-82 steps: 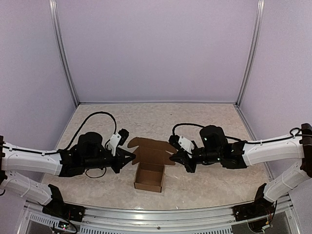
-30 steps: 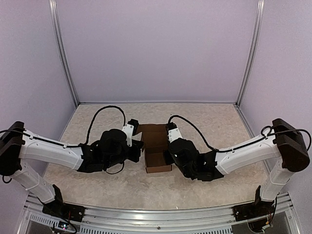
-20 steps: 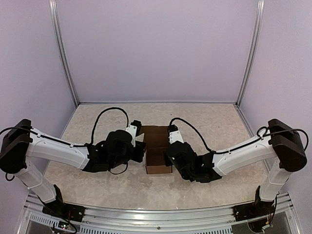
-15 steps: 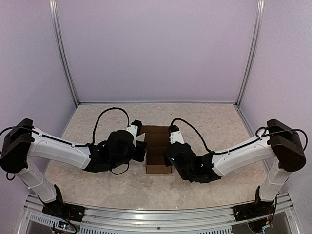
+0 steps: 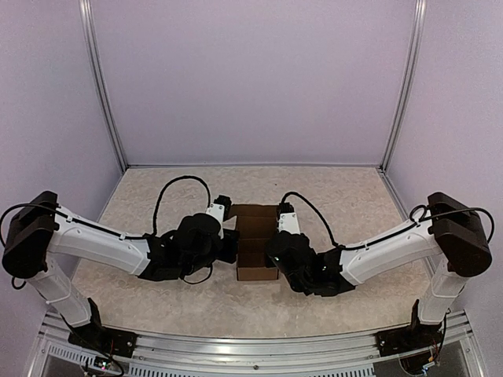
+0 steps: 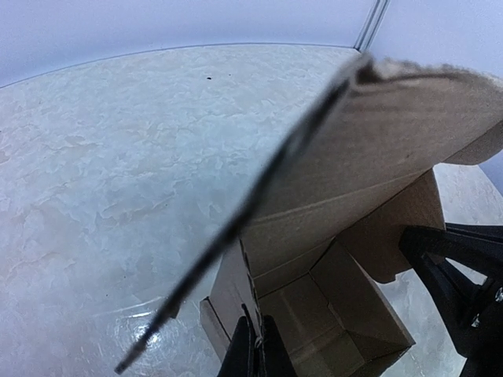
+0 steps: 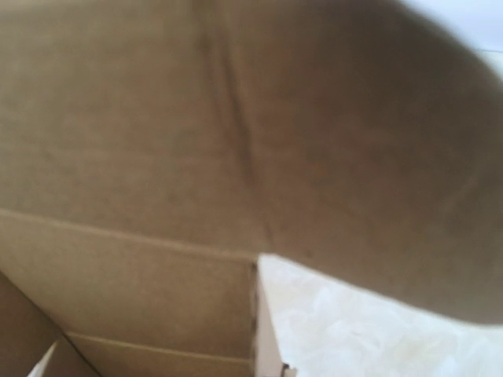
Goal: Fold the paper box
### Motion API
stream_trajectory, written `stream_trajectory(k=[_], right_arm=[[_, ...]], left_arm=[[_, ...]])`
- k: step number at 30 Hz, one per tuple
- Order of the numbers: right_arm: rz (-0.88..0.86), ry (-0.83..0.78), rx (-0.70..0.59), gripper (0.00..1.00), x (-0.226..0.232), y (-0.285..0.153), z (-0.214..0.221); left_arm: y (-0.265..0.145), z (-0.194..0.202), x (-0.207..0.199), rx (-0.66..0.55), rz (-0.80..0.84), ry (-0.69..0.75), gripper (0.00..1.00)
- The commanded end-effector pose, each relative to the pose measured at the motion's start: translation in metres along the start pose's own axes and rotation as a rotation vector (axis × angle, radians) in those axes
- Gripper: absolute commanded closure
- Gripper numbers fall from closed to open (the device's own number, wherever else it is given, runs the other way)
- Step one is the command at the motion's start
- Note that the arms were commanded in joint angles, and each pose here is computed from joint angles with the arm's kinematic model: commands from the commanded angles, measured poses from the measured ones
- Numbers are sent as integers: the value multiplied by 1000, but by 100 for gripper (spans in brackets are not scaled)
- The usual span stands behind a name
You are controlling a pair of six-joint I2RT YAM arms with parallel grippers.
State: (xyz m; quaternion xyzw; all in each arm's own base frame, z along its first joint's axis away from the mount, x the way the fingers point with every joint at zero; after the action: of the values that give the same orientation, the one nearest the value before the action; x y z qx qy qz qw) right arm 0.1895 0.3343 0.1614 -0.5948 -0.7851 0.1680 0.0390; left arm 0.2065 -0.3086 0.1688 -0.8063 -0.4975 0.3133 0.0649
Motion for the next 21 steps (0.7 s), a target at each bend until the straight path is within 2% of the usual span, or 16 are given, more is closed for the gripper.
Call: stream_trajectory(k=[1, 21], right_arm=[[-92, 46, 5, 100, 18, -7, 2], [-95, 3, 66, 100, 16, -14, 44]], left_arm=[[0, 23, -9, 99, 54, 13, 100], [-1, 61, -7, 96, 101, 16, 100]])
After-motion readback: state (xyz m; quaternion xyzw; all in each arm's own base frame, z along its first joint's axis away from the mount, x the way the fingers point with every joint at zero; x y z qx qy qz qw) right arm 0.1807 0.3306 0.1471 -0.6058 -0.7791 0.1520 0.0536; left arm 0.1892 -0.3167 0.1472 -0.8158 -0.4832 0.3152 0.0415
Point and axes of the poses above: each gripper's point midway between its finger pads, its own y axis out along the fingers, its own x axis along the line the jaws close on, z = x × y, the point moved 9 cm from there along -y, back along the fingers, and after that the axes turned 15 degrees about -y, right-handed, at the moved point
